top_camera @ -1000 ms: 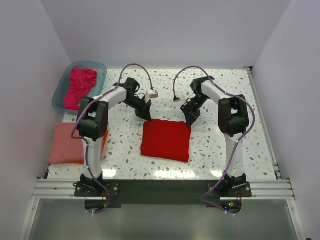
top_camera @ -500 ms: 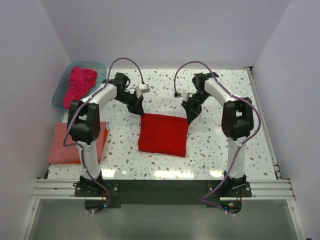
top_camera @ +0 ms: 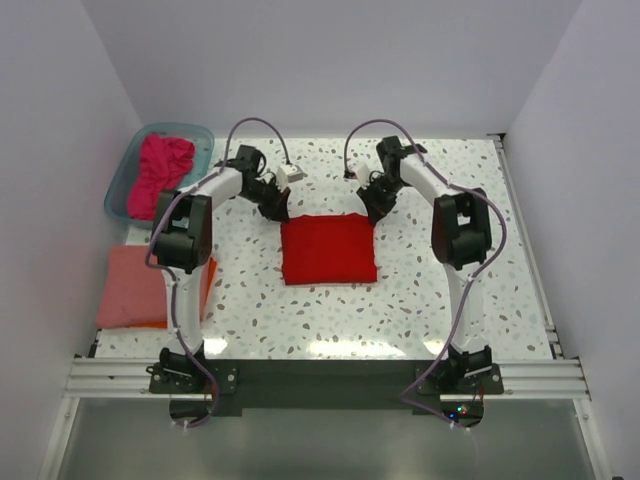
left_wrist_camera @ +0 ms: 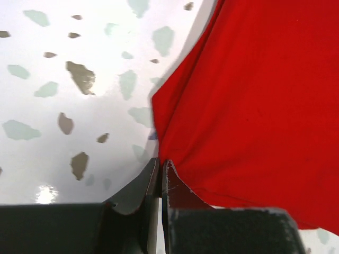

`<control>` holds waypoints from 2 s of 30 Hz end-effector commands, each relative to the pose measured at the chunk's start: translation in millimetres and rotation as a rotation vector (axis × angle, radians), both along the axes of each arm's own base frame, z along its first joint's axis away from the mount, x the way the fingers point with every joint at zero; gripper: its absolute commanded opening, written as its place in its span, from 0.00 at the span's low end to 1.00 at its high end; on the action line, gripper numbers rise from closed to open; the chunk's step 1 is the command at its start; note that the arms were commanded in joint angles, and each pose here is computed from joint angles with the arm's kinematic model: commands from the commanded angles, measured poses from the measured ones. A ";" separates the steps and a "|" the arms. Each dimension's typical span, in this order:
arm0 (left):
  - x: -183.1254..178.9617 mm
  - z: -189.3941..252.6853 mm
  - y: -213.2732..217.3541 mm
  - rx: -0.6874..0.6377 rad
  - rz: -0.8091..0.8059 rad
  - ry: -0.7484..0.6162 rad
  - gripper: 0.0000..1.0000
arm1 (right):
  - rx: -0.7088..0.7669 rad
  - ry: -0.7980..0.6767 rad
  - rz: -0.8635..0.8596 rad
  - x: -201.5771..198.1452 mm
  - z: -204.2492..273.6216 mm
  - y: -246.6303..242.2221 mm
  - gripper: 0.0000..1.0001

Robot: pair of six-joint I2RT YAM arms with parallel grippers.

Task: Fold and stack the t-shirts
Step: Fold the tshirt

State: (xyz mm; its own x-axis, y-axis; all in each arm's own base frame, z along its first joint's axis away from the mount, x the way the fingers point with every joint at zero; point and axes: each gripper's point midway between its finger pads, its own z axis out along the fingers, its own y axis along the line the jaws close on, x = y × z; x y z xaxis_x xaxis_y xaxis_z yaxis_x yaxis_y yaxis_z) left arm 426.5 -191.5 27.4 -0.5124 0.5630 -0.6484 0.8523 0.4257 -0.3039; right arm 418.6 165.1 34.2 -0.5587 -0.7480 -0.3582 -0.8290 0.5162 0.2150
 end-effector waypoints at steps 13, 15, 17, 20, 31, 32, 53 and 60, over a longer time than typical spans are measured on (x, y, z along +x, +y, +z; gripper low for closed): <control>25.2 121.8 26.0 -0.167 0.289 -0.154 0.46 | 0.065 -0.194 -0.231 28.6 91.3 -1.4 0.54; 7.7 129.4 4.2 -0.265 0.309 -0.067 0.46 | 0.141 -0.151 -0.266 13.3 105.7 9.1 0.49; -10.9 127.4 -13.2 -0.316 0.307 0.019 0.46 | 0.255 -0.044 -0.276 -7.5 113.5 30.9 0.43; -37.9 115.3 -44.6 -0.395 0.303 0.174 0.46 | 0.364 0.160 -0.281 -44.1 107.1 61.5 0.38; -75.2 -3.1 -33.4 -0.393 0.454 0.573 0.44 | 0.306 0.540 -0.411 -103.1 -12.6 48.8 0.32; -74.9 -9.2 -28.0 -0.380 0.470 0.574 0.44 | 0.300 0.534 -0.409 -103.4 -16.4 45.0 0.32; -184.9 22.1 -71.0 -0.416 0.180 0.651 0.45 | 0.371 0.693 -0.404 -161.4 -5.7 55.3 0.34; -180.6 -20.2 -29.2 -0.361 0.341 0.764 0.45 | 0.281 0.711 -0.446 -171.7 -26.9 17.9 0.33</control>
